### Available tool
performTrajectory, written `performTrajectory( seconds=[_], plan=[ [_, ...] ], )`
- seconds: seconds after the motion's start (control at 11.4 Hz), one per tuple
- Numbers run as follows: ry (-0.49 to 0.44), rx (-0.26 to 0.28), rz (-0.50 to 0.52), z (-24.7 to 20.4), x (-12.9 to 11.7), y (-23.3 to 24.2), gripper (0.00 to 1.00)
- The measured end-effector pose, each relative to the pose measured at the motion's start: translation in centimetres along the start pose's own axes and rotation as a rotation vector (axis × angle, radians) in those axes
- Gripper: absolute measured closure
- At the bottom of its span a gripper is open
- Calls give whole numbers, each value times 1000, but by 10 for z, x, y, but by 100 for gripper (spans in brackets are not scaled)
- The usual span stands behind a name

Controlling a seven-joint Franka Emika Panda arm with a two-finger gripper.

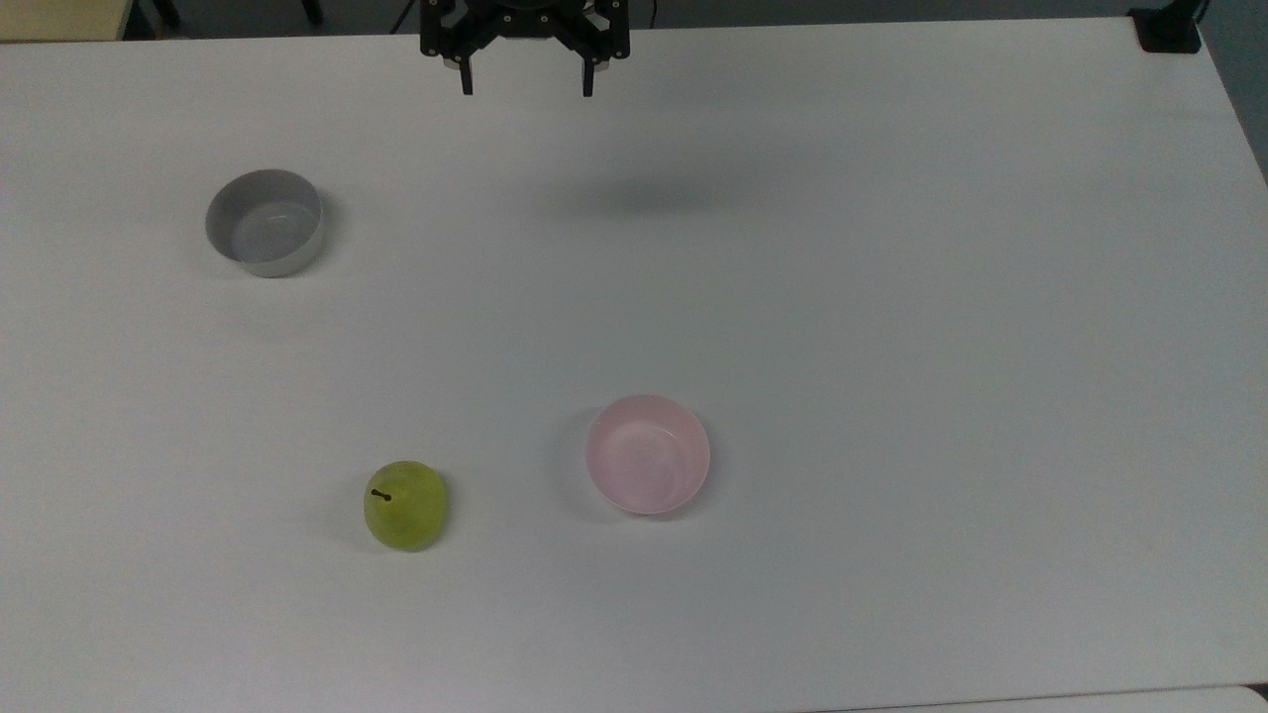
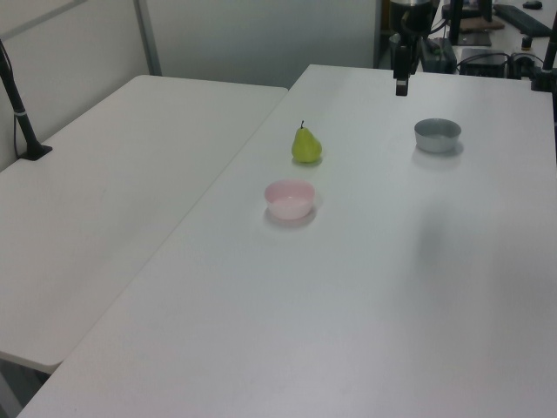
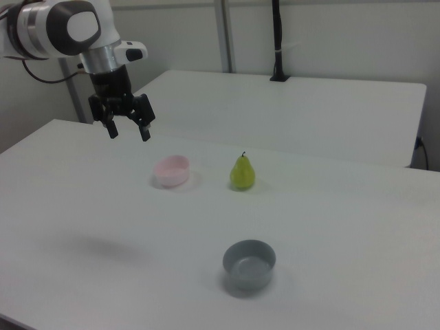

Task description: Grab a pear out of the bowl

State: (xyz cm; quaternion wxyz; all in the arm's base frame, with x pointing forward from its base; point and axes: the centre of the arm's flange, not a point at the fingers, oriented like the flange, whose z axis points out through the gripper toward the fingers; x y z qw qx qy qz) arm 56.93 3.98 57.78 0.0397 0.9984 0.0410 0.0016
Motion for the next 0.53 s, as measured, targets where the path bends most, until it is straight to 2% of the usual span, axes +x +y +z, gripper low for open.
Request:
performTrajectory(
  seconds=[0.53],
  plan=[
    [-19,2,13,-8,-6,7,0]
  ],
)
